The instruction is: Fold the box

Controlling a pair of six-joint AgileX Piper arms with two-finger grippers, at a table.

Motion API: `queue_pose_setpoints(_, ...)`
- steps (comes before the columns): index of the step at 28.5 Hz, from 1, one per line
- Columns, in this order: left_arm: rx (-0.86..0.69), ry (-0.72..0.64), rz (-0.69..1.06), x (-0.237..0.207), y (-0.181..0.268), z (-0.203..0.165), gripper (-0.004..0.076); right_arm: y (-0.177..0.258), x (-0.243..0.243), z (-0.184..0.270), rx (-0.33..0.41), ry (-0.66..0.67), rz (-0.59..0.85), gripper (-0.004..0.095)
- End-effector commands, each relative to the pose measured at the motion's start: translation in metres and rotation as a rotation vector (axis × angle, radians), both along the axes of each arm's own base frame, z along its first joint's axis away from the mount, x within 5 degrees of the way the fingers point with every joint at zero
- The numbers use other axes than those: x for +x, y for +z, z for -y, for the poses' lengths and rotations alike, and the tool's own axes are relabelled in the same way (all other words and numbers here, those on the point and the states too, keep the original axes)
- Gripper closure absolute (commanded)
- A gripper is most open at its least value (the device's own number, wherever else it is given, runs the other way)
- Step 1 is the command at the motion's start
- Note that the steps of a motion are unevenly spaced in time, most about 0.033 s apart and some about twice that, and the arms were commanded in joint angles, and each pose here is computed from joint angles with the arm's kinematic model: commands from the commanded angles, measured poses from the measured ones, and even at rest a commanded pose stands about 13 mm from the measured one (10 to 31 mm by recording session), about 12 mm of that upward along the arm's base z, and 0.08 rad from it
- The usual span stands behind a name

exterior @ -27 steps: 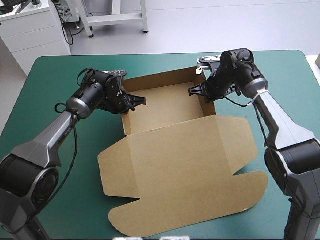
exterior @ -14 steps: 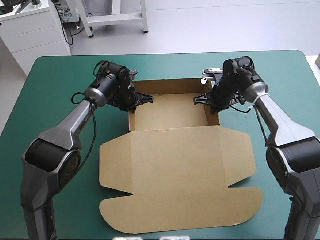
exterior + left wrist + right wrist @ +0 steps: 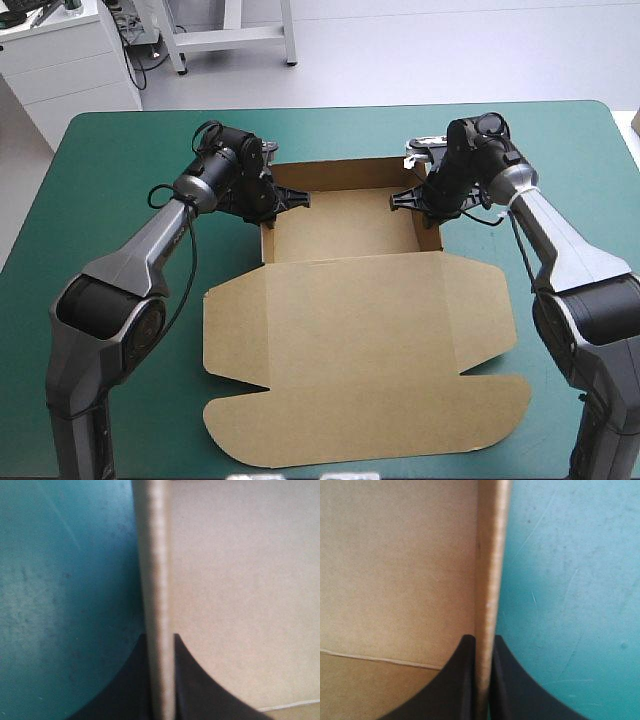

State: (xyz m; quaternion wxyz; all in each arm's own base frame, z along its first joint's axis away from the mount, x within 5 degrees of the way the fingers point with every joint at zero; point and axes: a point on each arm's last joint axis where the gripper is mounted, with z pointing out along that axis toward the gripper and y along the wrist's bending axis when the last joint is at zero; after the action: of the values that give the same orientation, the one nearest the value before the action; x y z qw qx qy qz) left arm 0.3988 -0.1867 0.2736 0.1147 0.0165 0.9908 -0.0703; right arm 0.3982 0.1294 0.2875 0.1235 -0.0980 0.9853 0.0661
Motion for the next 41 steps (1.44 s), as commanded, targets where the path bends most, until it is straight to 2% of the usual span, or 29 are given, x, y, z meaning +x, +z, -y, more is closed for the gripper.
queue_pose_setpoints(1, -0.034, -0.035, 0.03, -0.014, 0.034, 0.001, 0.0756, 0.03, -0.009, 0.004, 0.023, 0.029, 0.068, 0.0819)
queue_pose_setpoints(4, -0.011, -0.027, 0.033, -0.013, 0.033, -0.001, 0.0755, 0.03, -0.009, 0.004, 0.024, 0.027, 0.068, 0.0698)
queue_pose_setpoints(8, -0.064, -0.027, 0.002, -0.014, 0.031, 0.004, 0.0724, 0.03, -0.009, 0.004, 0.02, 0.042, 0.071, 0.048)
queue_pose_setpoints(11, -0.082, -0.034, -0.005, -0.015, 0.03, 0.006, 0.0613, 0.03, -0.009, 0.004, 0.024, 0.042, 0.069, 0.0314)
queue_pose_setpoints(14, -0.07, -0.031, 0.006, -0.014, 0.03, 0.005, 0.0449, 0.03, -0.009, 0.003, 0.03, 0.042, 0.068, 0.0199)
queue_pose_setpoints(16, -0.06, -0.029, 0.005, -0.014, 0.03, 0.004, 0.0343, 0.03, -0.009, 0.003, 0.03, 0.042, 0.068, 0.0182)
queue_pose_setpoints(19, -0.052, -0.024, 0.007, -0.014, 0.03, 0.003, 0.0269, 0.03, -0.009, 0.003, 0.027, 0.044, 0.069, 0.0182)
queue_pose_setpoints(34, -0.05, -0.037, 0.025, -0.013, 0.035, 0.003, 0.0272, 0.039, -0.007, 0.005, 0.039, 0.047, 0.098, 0.0179)
queue_pose_setpoints(38, -0.066, -0.037, 0.101, -0.009, 0.056, 0.003, 0.0272, 0.049, -0.006, 0.004, 0.047, 0.05, 0.133, 0.0178)
queue_pose_setpoints(41, -0.115, -0.062, 0.236, -0.011, 0.099, 0.002, 0.0272, 0.062, -0.006, 0.004, 0.071, 0.048, 0.172, 0.0178)
